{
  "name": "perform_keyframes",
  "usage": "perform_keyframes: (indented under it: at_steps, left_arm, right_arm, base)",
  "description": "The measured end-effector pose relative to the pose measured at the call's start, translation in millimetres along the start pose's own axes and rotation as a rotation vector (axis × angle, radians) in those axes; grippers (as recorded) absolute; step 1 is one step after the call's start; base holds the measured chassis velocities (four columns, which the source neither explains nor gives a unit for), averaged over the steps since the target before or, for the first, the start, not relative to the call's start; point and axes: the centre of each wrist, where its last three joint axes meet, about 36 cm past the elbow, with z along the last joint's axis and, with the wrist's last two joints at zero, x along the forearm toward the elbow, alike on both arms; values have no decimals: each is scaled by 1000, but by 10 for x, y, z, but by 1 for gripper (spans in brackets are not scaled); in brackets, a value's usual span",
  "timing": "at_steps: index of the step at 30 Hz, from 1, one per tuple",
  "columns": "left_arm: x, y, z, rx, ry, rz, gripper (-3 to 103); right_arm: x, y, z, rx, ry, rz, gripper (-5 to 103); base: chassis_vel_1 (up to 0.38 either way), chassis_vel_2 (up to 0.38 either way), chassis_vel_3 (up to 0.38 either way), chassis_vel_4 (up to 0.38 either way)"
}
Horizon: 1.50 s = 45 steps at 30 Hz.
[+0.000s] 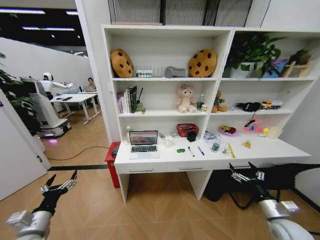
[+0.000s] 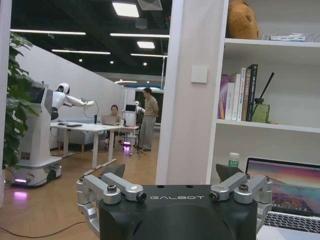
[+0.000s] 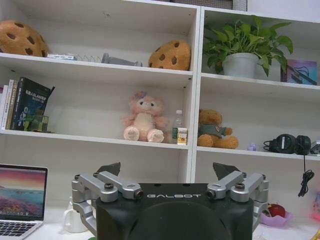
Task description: Organize the objects on the table.
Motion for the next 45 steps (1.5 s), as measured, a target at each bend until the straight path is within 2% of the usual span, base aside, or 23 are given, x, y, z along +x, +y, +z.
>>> perform_keyframes:
  at_steps: [45]
  left_arm:
    - [-27,10,18,3,0,-2,99]
  right_arm:
    - [3,4,20,-9,5,-6,100]
  base:
    - [0,0,0,0]
